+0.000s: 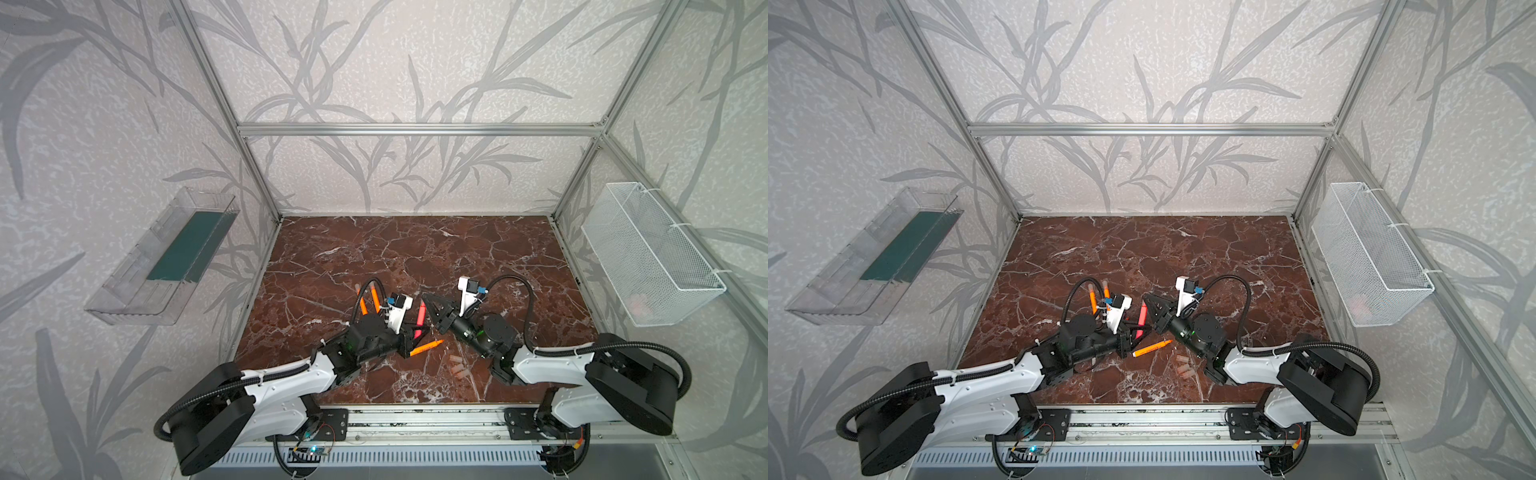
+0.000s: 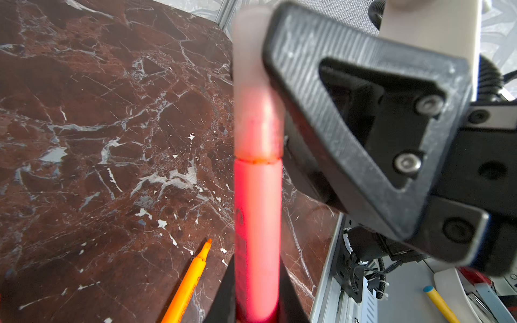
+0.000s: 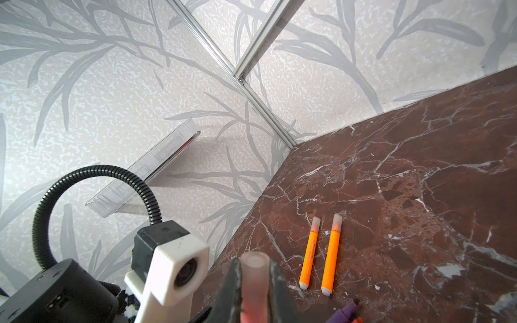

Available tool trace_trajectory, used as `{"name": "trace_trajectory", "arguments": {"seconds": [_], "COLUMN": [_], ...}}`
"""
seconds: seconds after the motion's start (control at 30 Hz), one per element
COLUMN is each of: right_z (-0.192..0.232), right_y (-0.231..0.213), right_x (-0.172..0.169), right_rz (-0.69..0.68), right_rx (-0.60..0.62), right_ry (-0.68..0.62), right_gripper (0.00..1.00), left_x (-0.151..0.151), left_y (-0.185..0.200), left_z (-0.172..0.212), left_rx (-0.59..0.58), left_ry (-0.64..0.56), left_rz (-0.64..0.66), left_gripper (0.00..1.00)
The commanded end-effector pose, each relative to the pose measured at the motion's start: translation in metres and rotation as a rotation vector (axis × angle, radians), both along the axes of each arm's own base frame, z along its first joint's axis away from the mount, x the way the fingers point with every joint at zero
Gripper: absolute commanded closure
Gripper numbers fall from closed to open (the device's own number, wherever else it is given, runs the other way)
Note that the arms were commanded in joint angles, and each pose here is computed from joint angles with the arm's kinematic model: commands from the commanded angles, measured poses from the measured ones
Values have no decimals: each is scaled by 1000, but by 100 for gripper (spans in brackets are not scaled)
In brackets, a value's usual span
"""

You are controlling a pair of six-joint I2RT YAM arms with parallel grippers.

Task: Insert the pens into the pen caps
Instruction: 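Push the cap down onto the pink highlighter tip with the right gripper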

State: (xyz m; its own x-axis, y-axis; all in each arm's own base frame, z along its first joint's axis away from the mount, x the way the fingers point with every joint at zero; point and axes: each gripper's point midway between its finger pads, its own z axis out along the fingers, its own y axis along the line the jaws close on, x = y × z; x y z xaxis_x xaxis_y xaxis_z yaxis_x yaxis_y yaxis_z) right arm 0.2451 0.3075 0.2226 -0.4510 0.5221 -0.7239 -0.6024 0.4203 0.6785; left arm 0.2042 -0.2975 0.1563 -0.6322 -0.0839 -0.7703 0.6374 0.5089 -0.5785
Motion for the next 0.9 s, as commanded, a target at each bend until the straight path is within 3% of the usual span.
{"name": "trace_trajectory", "arguments": {"seconds": [0.0, 0.37, 0.6, 0.77, 0.87], "right_z": [-22, -31, -12, 13, 23], "right_y": [21, 13, -4, -19, -27], "right_x": [-30, -25, -30, -37, -36], "right_rz": [108, 24, 9, -11, -37], "right_rx": [-89, -125, -164, -196, -236], "right_ry": [-13, 20, -46, -107, -97], "right_gripper": [100, 63, 29, 20, 20], "left_x": [24, 19, 23, 23, 18], "left_y": [-2, 3, 17, 17, 12], "left_z": [60, 52, 27, 14, 11], "left_rx": [-155, -111, 15, 73, 84], "left_ry": [-90, -157, -248, -278, -299], "left_rz": [69, 40, 82, 65, 19], "left_gripper": [100, 100, 100, 100, 100]}}
